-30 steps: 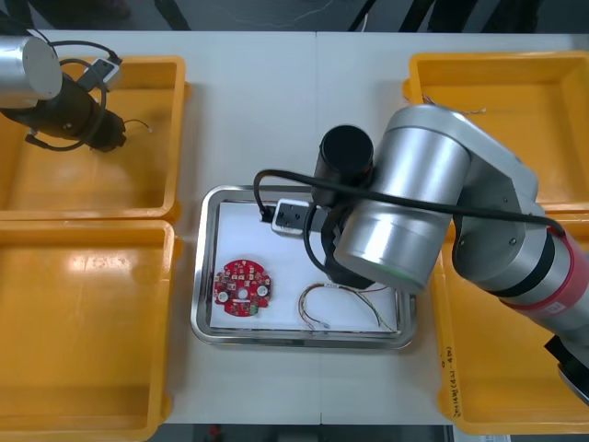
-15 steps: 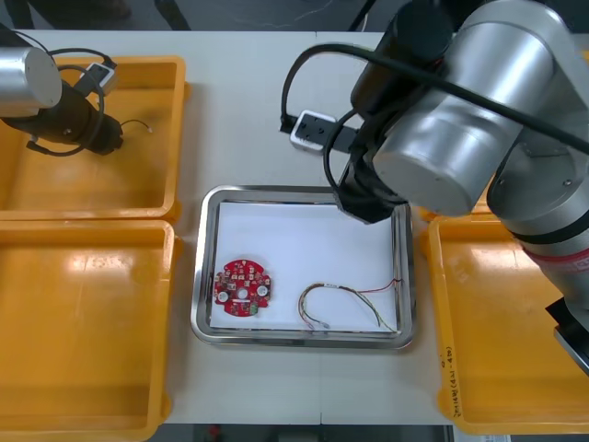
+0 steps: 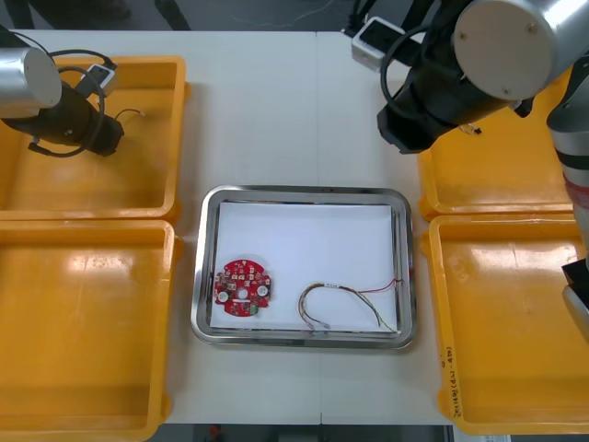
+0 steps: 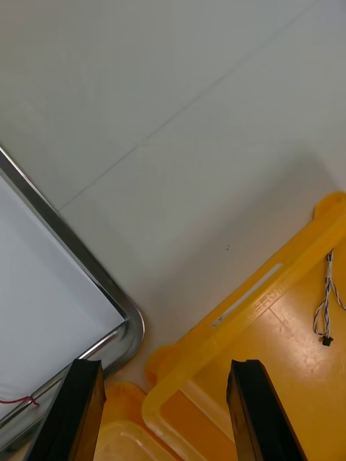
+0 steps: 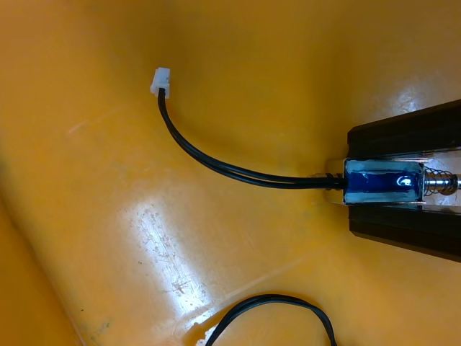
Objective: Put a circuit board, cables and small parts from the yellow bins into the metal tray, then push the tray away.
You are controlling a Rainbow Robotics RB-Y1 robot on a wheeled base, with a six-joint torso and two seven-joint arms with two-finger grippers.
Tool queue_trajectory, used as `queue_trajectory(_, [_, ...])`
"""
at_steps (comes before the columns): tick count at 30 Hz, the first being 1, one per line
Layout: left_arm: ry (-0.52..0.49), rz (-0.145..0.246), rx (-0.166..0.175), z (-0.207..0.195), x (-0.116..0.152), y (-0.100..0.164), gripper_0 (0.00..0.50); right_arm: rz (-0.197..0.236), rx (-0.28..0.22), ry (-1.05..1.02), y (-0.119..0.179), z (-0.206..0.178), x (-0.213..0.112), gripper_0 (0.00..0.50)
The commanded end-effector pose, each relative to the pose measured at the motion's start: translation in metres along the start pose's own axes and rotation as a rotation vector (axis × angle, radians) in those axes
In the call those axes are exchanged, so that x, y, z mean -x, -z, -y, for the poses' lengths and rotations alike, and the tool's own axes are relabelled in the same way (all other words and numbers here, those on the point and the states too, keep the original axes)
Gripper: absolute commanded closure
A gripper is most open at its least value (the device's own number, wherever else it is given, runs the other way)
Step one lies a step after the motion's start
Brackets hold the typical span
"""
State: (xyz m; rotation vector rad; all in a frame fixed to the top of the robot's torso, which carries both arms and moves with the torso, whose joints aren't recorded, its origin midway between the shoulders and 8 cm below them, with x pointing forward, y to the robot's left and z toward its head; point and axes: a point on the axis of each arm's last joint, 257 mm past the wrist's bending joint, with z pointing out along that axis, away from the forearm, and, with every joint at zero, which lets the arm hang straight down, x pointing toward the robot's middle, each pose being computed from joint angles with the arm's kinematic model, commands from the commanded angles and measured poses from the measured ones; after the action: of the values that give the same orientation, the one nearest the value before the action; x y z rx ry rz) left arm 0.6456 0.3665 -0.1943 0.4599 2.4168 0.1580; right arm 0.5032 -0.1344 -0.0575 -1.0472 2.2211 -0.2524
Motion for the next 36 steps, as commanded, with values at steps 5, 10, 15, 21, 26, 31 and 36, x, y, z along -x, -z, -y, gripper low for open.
queue_trajectory(5, [-0.112,0.044,-0.034,0.015,0.028,0.007,0.5,-0.001,-0.074,-0.174,0.025,0.079,-0.008,0.0])
queue_trajectory(10, [-0.099,0.032,-0.057,0.014,0.026,0.015,0.5,-0.049,-0.119,-0.229,0.022,0.105,-0.018,0.0])
queue_trajectory(15, [-0.096,0.006,-0.067,0.009,0.025,0.032,0.5,-0.114,-0.153,-0.299,0.017,0.132,-0.03,0.0])
queue_trajectory(21, [-0.083,-0.021,-0.08,0.005,0.024,0.052,0.5,-0.164,-0.177,-0.398,0.014,0.158,-0.053,0.0])
queue_trajectory(26, [-0.073,-0.041,-0.085,0.004,0.025,0.072,0.5,-0.207,-0.18,-0.468,0.01,0.171,-0.075,0.0])
queue_trajectory(31, [-0.034,-0.059,-0.062,0.007,0.022,0.092,0.5,-0.243,-0.146,-0.511,0.001,0.172,-0.09,0.0])
queue_trajectory(36, [0.002,-0.097,-0.021,0.02,0.014,0.113,0.5,-0.223,-0.13,-0.517,-0.013,0.171,-0.084,0.0])
